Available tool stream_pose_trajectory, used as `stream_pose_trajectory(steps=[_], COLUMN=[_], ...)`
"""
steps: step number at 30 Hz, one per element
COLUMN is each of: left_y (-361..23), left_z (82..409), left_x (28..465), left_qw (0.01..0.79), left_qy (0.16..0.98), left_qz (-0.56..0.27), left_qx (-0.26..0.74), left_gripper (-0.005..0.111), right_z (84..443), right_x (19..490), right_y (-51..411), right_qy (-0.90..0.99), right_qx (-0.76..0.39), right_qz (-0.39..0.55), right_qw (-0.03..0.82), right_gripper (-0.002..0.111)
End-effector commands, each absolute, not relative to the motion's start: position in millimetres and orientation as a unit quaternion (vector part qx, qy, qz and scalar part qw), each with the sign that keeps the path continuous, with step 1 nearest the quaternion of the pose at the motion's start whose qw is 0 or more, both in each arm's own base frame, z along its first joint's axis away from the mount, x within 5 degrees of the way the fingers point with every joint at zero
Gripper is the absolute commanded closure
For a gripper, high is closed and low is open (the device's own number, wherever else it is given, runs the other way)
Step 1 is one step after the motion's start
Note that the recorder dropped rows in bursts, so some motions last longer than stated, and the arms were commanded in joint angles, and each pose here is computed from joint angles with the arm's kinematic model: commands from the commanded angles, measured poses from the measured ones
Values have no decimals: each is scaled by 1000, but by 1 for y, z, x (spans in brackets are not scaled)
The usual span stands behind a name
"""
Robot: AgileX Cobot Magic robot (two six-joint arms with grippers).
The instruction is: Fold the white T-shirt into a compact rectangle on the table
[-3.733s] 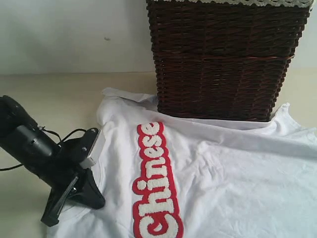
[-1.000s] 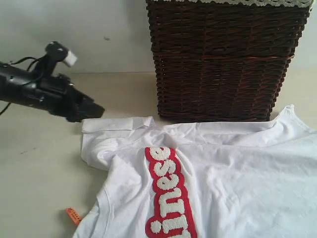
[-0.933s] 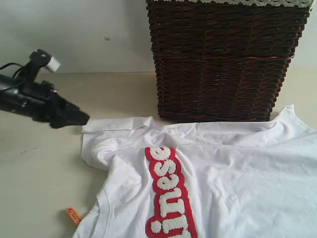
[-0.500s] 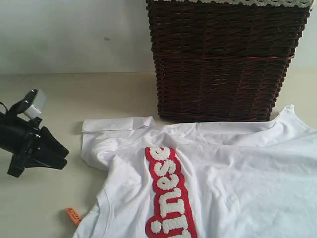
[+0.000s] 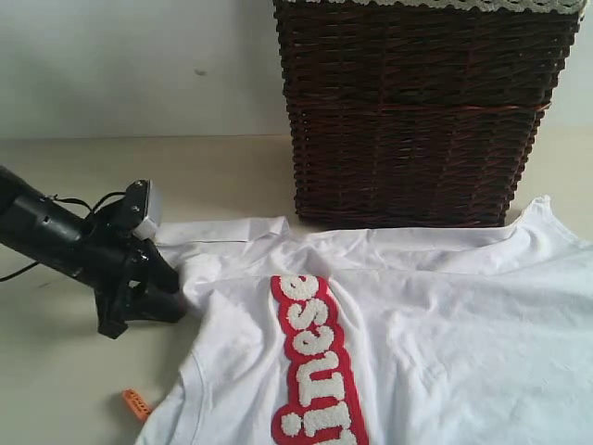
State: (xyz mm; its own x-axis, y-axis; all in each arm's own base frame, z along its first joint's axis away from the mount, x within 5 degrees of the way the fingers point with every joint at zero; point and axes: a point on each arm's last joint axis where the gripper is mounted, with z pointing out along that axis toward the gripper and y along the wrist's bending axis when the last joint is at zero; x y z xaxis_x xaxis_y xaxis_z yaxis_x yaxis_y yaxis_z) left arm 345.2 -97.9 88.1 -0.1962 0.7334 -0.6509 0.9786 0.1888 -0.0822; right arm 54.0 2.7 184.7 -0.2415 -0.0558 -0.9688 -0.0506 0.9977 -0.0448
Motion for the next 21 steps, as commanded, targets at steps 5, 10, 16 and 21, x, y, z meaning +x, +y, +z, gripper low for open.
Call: stream_pose_trajectory(steps=[5, 10, 16, 21], left_y=[-104, -98, -87, -74], left_z=[79, 79, 103, 136], left_x=[353, 355, 365, 373], left_qw=[256, 251, 270, 305], left_qy=[758, 755, 734, 722], left_qz=[-219, -177, -107, -111], left_qx=[558, 580, 613, 612], left_gripper=[107, 107, 107, 107], right_z=[184, 184, 184, 184], right_x=[54, 54, 54, 54], right_y=[3, 3, 3, 3], right_qy=[784, 784, 784, 784], right_qx=[-35, -35, -35, -35], right_qz=[-4, -4, -3, -3], right_qw=[620, 620, 620, 620], right_gripper=[85, 85, 85, 85])
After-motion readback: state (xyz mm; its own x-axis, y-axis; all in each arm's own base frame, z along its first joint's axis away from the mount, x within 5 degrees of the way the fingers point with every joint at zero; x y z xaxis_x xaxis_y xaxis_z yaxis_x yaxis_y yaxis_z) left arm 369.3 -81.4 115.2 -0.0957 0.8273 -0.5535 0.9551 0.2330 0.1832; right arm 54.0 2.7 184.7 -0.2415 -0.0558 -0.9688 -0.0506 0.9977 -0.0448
